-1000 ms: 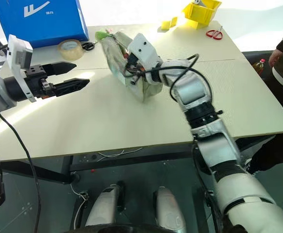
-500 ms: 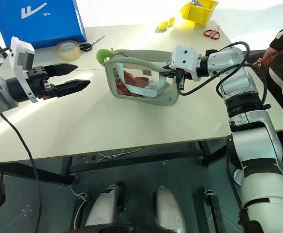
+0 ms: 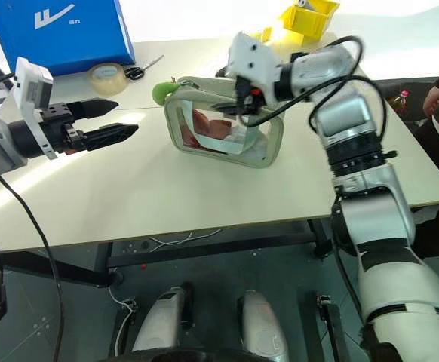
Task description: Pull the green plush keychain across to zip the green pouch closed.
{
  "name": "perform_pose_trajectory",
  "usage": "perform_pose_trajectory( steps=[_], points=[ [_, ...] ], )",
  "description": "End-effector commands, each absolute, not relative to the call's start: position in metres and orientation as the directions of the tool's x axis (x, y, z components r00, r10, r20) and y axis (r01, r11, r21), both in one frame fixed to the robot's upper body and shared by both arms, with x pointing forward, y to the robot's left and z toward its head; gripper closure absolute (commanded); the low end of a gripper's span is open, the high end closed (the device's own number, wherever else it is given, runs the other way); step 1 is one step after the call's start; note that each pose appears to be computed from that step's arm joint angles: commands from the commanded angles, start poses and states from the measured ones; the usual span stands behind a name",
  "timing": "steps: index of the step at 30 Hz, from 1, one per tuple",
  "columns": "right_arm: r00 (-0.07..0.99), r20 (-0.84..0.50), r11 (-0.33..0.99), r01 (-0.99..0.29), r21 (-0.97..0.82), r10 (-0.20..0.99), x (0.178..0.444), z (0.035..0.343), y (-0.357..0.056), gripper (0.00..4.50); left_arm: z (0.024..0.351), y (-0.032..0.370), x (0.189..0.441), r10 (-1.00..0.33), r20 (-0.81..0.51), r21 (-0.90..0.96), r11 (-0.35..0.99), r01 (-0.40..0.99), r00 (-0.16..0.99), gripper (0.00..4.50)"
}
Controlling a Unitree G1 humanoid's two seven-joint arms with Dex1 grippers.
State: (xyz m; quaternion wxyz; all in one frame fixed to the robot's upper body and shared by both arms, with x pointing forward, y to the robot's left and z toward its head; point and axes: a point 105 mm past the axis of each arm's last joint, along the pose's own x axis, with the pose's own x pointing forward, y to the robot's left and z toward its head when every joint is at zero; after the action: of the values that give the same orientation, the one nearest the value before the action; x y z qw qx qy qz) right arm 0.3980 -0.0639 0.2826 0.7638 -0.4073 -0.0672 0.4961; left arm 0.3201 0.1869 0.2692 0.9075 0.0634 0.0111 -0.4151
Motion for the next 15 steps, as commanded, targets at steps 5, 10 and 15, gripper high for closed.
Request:
perform_pose_trajectory(
  steps=[5,10,15],
  points=[
    [0.595,-0.288,0.262,-0.668,-0.697,0.751,0.415,0.279,-0.067,1.62,0.282,0.187,0.314,-0.745,-0.041,0.164,0.653,0.74,0.666,0.0],
    [0.593,-0.311,0.251,-0.677,-0.692,0.743,0.417,0.274,-0.07,3.77,0.283,0.19,0.314,-0.734,-0.037,0.166,0.665,0.728,0.678,0.0],
    [0.518,-0.272,0.183,-0.665,-0.724,0.811,0.405,0.28,-0.058,4.42,0.283,0.192,0.315,-0.728,-0.034,0.169,0.671,0.722,0.684,0.0]
  ],
)
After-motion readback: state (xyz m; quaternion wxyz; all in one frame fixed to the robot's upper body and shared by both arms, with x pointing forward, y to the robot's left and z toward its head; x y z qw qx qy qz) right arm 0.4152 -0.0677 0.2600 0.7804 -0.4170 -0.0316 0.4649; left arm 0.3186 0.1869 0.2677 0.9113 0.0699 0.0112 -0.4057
